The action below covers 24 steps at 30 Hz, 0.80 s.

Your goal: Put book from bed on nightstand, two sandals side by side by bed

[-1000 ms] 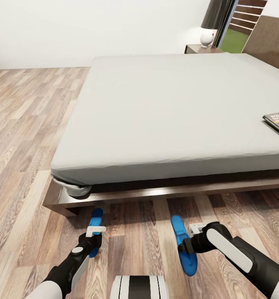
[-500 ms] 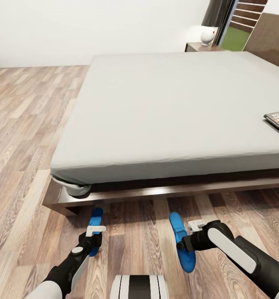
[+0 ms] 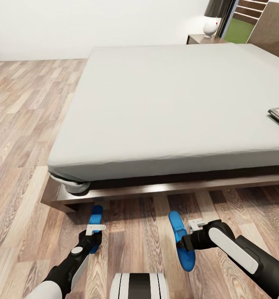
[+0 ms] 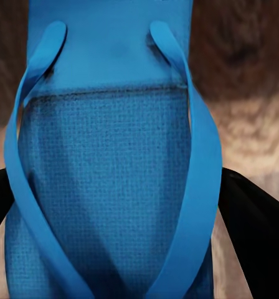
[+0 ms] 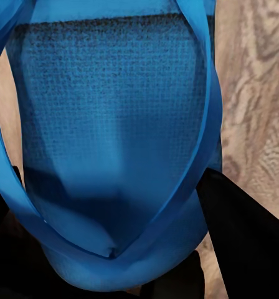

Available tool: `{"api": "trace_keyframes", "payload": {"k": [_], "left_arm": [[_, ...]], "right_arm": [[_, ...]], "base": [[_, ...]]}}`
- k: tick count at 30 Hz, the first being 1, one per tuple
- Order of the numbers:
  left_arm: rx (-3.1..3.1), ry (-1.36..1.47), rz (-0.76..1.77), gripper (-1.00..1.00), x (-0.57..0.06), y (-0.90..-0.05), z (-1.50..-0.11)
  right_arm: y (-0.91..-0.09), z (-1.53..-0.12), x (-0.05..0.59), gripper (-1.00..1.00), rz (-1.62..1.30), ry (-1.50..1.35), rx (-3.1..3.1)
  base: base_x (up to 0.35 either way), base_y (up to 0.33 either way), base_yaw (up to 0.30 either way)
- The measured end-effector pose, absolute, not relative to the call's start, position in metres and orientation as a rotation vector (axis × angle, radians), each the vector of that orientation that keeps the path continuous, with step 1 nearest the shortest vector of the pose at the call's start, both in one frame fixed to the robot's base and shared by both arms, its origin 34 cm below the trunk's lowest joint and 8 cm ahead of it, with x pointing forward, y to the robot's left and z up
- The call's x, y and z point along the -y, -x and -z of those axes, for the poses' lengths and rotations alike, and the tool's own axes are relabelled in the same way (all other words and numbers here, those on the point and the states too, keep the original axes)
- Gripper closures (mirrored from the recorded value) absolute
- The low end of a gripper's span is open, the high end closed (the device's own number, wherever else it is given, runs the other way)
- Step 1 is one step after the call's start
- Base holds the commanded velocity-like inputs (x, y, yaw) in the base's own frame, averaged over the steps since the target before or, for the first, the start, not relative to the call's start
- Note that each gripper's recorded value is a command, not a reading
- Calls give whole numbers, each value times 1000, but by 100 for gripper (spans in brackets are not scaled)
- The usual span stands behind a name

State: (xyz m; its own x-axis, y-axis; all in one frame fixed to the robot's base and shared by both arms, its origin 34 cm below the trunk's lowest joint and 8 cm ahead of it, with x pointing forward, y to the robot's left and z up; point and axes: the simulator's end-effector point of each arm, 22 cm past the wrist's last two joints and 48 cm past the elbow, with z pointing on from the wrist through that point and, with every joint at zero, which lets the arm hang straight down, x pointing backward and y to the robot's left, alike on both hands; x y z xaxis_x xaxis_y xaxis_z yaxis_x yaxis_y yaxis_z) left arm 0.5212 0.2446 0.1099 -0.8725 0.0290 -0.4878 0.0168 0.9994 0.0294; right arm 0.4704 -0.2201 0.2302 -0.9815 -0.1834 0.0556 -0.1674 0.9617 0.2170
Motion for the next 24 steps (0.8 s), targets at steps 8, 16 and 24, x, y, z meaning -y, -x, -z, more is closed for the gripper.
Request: {"api": "trace_keyframes", "payload": {"k": [8,16,24], "left_arm": [[-2628,-34,-33,100,-245,-521,-109],[-2639,-38,-41,100,-249,-516,-102],[-2650,-40,-47,100,-252,-511,-96]], "right_arm": [[-469,-229,220,100,325,-273,3033],[-464,-222,220,100,325,-269,3015],[-460,-217,220,100,326,-266,3003]], "base": [[0,0,0],[0,0,0],[0,0,0]]}}
